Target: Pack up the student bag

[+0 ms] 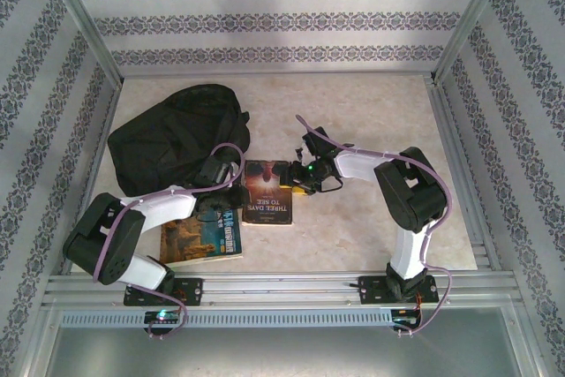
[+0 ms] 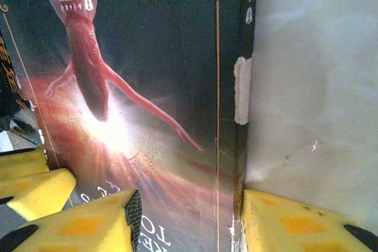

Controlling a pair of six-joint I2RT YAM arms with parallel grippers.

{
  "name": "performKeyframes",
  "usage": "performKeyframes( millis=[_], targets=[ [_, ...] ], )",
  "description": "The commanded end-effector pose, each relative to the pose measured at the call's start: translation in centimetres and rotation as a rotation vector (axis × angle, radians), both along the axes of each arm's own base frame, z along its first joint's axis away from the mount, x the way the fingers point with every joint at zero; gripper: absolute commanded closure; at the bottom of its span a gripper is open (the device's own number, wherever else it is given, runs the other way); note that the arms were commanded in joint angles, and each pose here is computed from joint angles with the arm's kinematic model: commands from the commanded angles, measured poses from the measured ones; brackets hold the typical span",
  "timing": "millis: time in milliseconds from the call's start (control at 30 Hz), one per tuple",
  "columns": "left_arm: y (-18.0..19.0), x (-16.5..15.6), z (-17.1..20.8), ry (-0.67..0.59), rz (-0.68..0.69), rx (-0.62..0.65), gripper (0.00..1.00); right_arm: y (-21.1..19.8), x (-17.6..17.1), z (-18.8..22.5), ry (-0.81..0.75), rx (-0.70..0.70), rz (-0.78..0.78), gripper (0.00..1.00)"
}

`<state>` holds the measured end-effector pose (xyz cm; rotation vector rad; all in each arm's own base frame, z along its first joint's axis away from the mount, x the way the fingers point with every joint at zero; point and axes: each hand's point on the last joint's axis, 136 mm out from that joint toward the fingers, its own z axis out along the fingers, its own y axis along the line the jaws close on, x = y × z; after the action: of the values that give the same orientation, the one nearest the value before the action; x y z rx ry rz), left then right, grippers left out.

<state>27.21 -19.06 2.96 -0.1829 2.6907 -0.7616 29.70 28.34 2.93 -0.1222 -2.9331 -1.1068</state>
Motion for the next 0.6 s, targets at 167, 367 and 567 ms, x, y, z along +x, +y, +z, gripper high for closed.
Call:
performKeyframes(
  millis=[167, 367, 567],
  targets=[
    [-0.6, -0.5, -1.5, 0.008, -0.033, 0.003, 0.84, 4.3, -1.4, 5.3, -0.031, 0.336, 0.093, 0.55],
    [-0.9, -0.6, -1.5, 0.009, -0.047, -0.008, 0.86, 5.3, -2.8, 6.9, -0.031, 0.424, 0.175, 0.58],
    [-0.9, -0.7, -1.7, 0.017, -0.055, -0.008, 0.87, 5.1, -3.1, 7.5, -0.044, 0.452, 0.192, 0.66]
  ],
)
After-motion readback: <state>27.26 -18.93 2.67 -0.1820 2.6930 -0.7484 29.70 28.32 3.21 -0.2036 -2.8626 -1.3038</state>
